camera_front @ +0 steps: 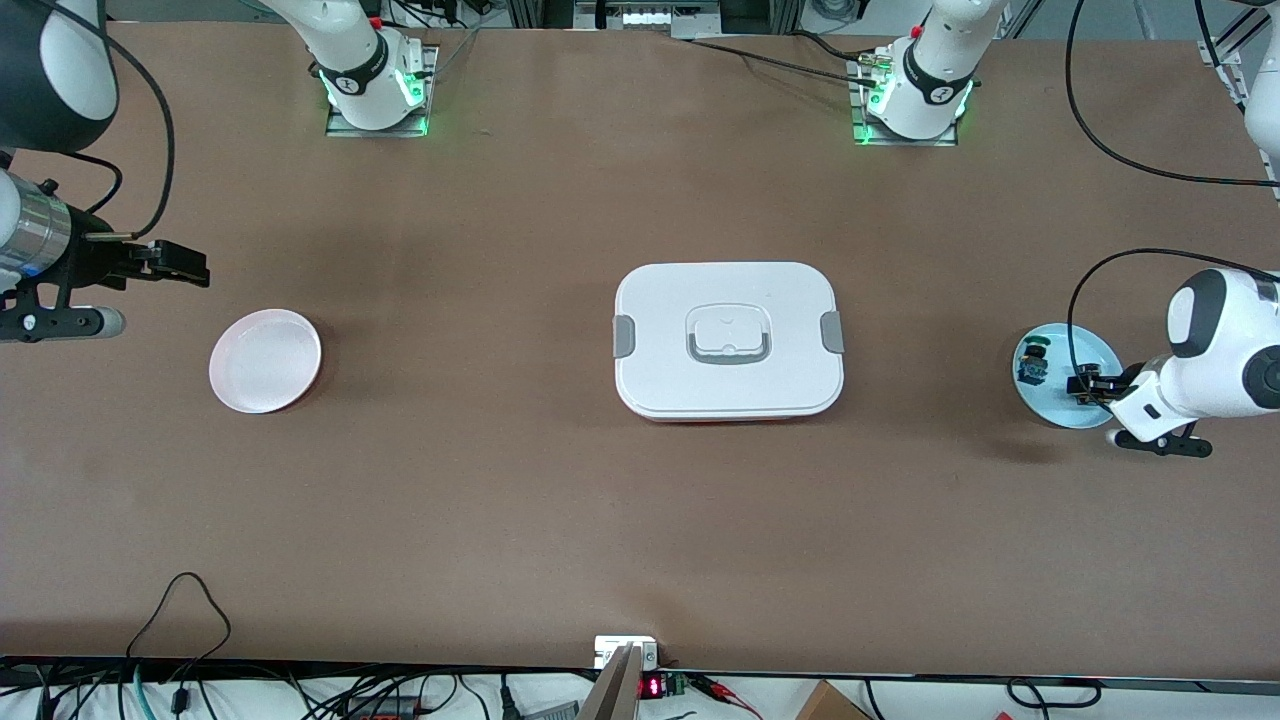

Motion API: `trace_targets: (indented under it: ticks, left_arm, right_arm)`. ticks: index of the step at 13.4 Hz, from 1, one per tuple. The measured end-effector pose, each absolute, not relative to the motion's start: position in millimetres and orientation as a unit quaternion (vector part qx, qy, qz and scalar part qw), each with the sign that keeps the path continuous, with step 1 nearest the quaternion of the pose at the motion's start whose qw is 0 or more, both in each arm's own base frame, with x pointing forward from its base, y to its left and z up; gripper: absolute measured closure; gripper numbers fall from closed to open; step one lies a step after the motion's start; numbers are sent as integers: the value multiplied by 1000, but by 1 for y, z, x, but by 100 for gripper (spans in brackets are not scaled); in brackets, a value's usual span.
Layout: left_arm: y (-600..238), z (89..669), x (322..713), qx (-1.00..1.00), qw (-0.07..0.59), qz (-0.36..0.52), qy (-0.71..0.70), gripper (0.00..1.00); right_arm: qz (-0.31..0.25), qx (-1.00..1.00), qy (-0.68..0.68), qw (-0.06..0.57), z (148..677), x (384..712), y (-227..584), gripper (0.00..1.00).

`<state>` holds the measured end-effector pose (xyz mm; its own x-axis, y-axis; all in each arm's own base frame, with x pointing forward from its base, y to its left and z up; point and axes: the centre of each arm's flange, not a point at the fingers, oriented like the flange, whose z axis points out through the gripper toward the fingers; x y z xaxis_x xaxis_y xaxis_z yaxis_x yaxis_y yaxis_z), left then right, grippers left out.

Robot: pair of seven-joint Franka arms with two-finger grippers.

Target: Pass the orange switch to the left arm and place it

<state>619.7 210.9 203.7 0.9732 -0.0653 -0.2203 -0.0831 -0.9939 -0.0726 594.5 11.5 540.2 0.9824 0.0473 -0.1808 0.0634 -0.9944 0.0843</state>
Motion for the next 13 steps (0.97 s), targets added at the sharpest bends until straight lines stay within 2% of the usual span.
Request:
trace_targets:
  ticks: [3,7,10,13]
  left_arm:
    - [214,245,636,-995,27,97,21,0]
    - [177,320,656,-992,16,121,40,0]
    - [156,375,663,-991,10,121,52,0]
    - [139,418,664,-990,-2,120,77,0]
  right_arm:
    - [-80,995,35,53,544,596,31,0]
    - [-45,997,36,50,543,603,25,0]
    - [-32,998,36,46,535,591,21,0]
    - [-21,998,26,43,549,584,8,0]
